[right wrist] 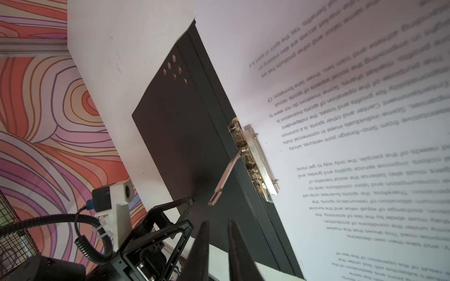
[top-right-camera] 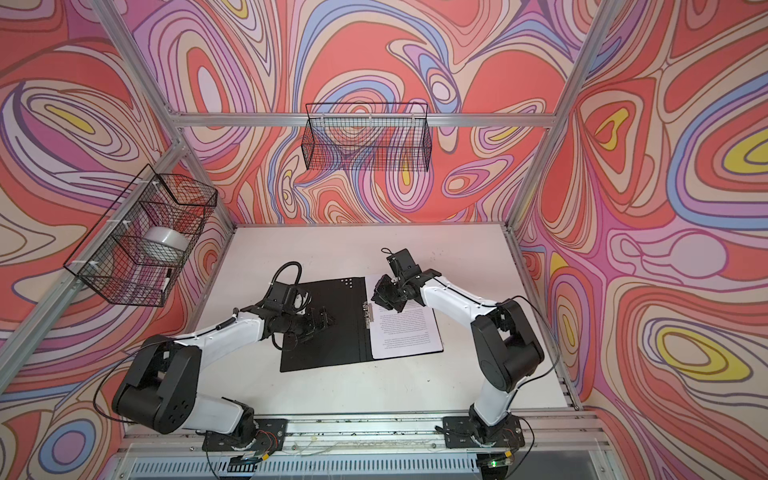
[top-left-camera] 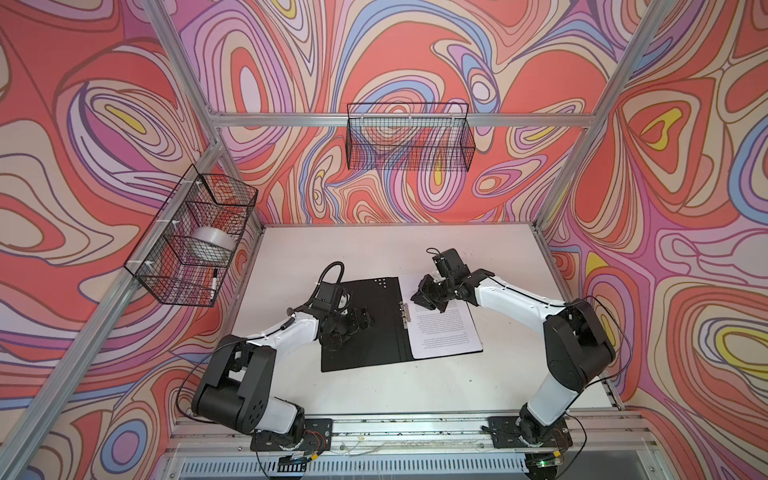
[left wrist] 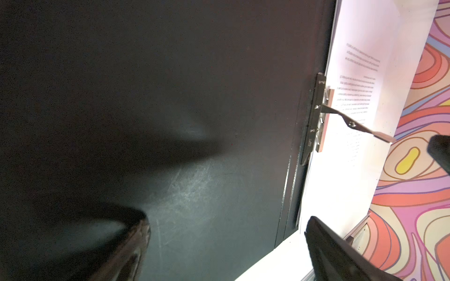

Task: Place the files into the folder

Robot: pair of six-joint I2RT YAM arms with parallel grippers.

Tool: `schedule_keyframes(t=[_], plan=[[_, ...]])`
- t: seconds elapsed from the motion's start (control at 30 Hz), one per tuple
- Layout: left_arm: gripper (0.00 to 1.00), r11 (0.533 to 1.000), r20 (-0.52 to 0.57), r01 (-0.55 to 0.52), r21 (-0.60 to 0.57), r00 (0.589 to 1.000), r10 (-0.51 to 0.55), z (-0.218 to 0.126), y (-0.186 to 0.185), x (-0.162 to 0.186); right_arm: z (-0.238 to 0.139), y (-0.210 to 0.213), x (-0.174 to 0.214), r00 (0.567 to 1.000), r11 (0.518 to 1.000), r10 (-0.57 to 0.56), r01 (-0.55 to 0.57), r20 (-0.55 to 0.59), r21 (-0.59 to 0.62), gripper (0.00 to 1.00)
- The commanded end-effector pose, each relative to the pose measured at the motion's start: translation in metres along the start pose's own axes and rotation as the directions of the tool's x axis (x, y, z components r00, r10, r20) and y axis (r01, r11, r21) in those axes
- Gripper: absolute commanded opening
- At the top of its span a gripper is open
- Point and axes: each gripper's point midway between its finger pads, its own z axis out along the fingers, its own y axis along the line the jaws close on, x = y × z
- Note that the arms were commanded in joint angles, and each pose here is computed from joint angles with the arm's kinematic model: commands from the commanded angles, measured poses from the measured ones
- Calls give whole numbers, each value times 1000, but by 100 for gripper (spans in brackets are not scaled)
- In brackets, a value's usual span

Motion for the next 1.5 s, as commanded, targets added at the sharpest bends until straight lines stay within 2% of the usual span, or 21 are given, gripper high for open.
schedule_keyframes(t=[0.0, 0.17, 0.4, 1.0, 1.47], plan=[[100, 999, 37, 47, -25, 998, -46, 2, 13, 1, 3, 13, 4, 998, 998, 66, -66, -6, -4, 17], [100, 993, 49, 77, -92, 996, -73, 2, 34, 10, 17, 13, 7, 994, 994, 105, -104, -19, 32, 18], [100, 993, 53, 73, -89, 996, -68, 0, 35, 13, 27, 6, 12, 990, 985, 142, -139, -20, 101, 16], [100, 996, 50, 72, -58, 996, -69, 2, 31, 14, 41, 1, 11, 987, 981, 157, -151, -35, 125, 14], [100, 995, 46, 82, -59, 996, -79, 4, 32, 14, 37, -5, 15, 986, 979, 166, -161, -33, 127, 7]])
